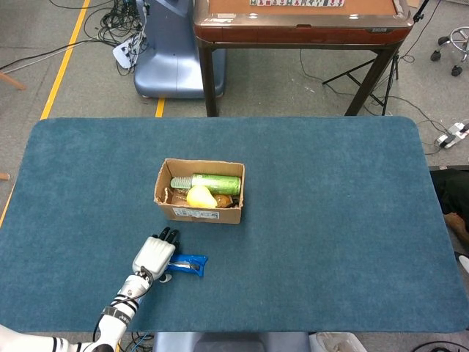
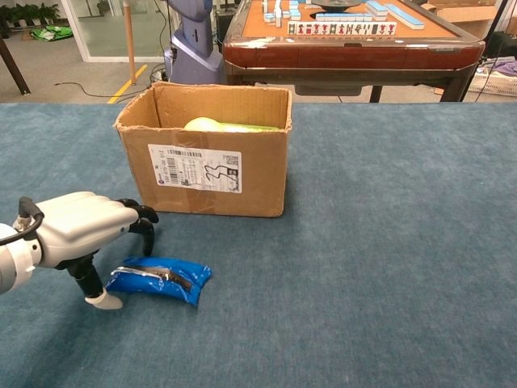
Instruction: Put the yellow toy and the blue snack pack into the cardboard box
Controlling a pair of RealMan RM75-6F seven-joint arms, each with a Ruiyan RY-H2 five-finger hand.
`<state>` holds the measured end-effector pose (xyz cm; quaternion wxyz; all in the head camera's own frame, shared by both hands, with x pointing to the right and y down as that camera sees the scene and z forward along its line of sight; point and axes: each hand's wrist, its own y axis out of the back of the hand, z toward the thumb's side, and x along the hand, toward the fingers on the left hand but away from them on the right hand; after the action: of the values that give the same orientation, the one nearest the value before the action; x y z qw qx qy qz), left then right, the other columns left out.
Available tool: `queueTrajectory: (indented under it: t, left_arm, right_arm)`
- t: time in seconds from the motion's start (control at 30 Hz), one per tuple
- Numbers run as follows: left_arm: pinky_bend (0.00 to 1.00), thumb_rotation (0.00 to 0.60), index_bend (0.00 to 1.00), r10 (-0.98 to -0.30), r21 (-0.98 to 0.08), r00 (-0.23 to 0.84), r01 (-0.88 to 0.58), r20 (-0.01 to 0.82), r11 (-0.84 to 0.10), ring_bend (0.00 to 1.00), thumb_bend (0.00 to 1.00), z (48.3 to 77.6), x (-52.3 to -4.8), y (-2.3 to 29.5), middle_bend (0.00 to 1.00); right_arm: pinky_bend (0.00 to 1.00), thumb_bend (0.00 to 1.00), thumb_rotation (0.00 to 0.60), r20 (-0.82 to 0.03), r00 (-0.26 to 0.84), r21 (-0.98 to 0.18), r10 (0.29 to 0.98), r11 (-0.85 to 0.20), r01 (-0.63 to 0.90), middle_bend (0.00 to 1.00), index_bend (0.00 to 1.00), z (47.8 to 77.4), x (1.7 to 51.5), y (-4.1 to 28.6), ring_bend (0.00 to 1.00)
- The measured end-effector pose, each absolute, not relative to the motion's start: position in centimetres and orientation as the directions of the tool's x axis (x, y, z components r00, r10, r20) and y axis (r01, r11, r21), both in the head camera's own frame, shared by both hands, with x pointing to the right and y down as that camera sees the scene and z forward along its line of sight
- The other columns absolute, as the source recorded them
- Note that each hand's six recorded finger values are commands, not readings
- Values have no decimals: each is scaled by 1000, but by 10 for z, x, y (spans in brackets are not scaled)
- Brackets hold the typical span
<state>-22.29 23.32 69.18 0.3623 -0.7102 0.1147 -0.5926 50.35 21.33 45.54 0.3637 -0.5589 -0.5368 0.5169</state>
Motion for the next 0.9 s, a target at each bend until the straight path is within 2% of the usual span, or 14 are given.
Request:
queueTrajectory:
  t: [0.17,0.33,0.4,0.57,0.67,0.9]
  left_arm:
    - [320,600,401,-584,-638,260,261,769,-725,69,235,694,-224,233,85]
    - [320,600,476,-584,-635,252,271,772,-723,69,421,695,-227,234,85]
    - [320,600,514,-586,-636,248,271,771,-722,69,458,695,-229,234,84]
    - [320,600,580,-596,-644,247,249,764,-723,70,500,692,-231,233,84]
    - [346,600,616,-615,-664,254,232,747,-711,107,512,684,-235,230,92]
    - [385,600,637,-692,-723,211,177,690,-667,156,512,649,-269,215,142]
  right_arm:
    - [476,89,600,-190,-109,-961,976,-162,225,407,463,456,503,213,305]
    - [476,88,600,-193,-107,-960,975,-165,225,407,463,457,503,213,305]
    - [476,89,600,-194,-107,-960,975,-166,225,407,463,457,503,213,305]
    - [476,89,600,-196,-107,-959,975,-168,227,407,463,457,503,212,305]
    - [476,88,600,-197,-108,-958,974,-168,231,407,463,457,503,212,305]
    - [476,89,600,-198,-110,-957,974,-168,235,407,463,457,505,211,305]
